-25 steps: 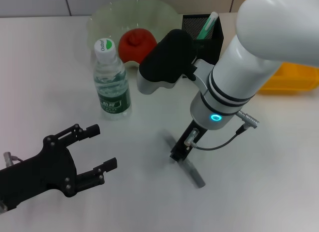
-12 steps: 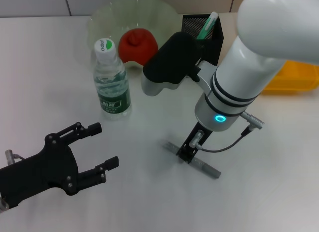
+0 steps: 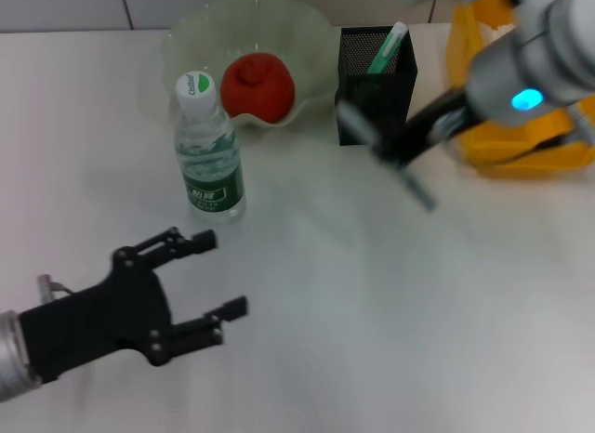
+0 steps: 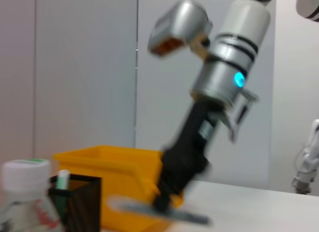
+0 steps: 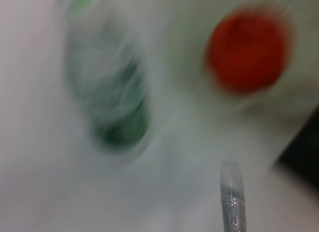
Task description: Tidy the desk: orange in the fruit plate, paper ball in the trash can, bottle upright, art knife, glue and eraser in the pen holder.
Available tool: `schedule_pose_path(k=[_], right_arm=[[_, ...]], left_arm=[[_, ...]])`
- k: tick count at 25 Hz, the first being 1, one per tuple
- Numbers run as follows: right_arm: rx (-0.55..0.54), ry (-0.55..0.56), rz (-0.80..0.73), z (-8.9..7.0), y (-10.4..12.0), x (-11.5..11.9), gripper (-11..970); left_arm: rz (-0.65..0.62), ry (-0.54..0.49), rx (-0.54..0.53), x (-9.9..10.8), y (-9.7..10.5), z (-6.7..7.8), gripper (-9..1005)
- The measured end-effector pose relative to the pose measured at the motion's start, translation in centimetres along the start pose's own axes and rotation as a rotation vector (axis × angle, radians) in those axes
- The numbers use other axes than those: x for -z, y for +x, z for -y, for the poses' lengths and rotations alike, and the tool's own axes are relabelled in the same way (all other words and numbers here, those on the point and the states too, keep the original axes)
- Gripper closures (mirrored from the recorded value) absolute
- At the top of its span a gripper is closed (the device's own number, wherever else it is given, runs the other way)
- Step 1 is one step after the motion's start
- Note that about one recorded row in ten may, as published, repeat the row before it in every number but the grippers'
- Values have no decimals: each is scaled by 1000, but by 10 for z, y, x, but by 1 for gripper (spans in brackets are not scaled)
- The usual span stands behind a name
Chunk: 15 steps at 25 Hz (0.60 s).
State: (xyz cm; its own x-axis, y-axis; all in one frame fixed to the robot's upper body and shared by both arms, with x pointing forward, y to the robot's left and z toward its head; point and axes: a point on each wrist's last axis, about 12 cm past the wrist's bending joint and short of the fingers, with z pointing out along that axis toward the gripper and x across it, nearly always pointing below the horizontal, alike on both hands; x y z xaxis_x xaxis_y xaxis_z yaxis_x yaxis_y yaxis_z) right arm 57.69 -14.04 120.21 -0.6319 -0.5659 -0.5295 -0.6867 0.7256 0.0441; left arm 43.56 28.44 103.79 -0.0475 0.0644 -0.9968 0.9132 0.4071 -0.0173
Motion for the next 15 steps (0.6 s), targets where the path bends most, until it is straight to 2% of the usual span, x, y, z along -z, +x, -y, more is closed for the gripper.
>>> schedule_pose_path(k=[1,3,7,11,15], right_arm=[[-7,12,31,4,0,6,845],[-5,67,194,17,2,27,847],[26,98,500,27,11,41,850],[77,108,760,31,24,33,851],[113,110,847,38,38,9,851]], left_arm=[[-1,18,0,-6,0,1,211],[-3,51,-4,-17,0,1,211],[1,91,11,-32,-1,-1,211],[2,125,40,-48,-3,-8,211],[-3,131,38,-52,-3,-10,211]])
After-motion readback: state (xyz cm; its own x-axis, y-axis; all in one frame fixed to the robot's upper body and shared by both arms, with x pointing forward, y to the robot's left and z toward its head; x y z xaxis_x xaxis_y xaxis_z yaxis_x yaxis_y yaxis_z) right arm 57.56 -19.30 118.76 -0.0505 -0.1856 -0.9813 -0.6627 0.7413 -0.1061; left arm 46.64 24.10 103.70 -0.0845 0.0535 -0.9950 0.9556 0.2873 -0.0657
